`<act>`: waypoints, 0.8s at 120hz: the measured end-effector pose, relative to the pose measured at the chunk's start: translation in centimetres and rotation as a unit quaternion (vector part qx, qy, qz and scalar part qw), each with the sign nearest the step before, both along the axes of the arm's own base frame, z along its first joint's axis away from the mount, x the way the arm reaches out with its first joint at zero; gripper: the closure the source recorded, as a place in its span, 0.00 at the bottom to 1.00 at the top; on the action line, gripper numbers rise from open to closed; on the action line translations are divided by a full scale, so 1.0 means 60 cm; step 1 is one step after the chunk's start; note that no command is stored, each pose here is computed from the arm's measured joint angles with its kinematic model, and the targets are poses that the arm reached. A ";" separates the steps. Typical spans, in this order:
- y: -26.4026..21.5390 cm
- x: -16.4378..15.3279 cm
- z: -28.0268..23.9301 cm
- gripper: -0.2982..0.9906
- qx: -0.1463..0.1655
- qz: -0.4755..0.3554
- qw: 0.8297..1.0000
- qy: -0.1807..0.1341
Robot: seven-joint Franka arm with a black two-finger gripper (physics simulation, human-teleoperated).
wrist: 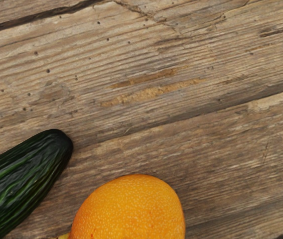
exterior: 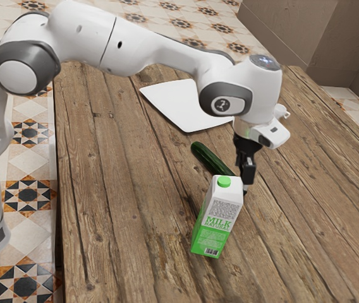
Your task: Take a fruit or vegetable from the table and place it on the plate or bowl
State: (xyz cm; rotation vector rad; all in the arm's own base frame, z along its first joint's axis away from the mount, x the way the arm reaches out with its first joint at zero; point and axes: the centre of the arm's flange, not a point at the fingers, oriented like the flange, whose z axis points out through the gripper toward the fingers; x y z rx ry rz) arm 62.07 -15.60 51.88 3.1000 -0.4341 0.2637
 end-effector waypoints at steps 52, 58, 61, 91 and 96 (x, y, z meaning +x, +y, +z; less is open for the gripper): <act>0.010 0.003 -0.039 0.23 -0.010 0.010 1.000 0.012; 0.009 0.005 -0.046 0.23 -0.012 0.011 1.000 0.015; 0.009 0.006 -0.049 0.23 -0.014 0.012 1.000 0.017; 0.023 0.013 -0.071 0.23 -0.020 0.023 0.999 0.022; 0.024 0.012 -0.073 0.23 -0.020 0.024 0.999 0.023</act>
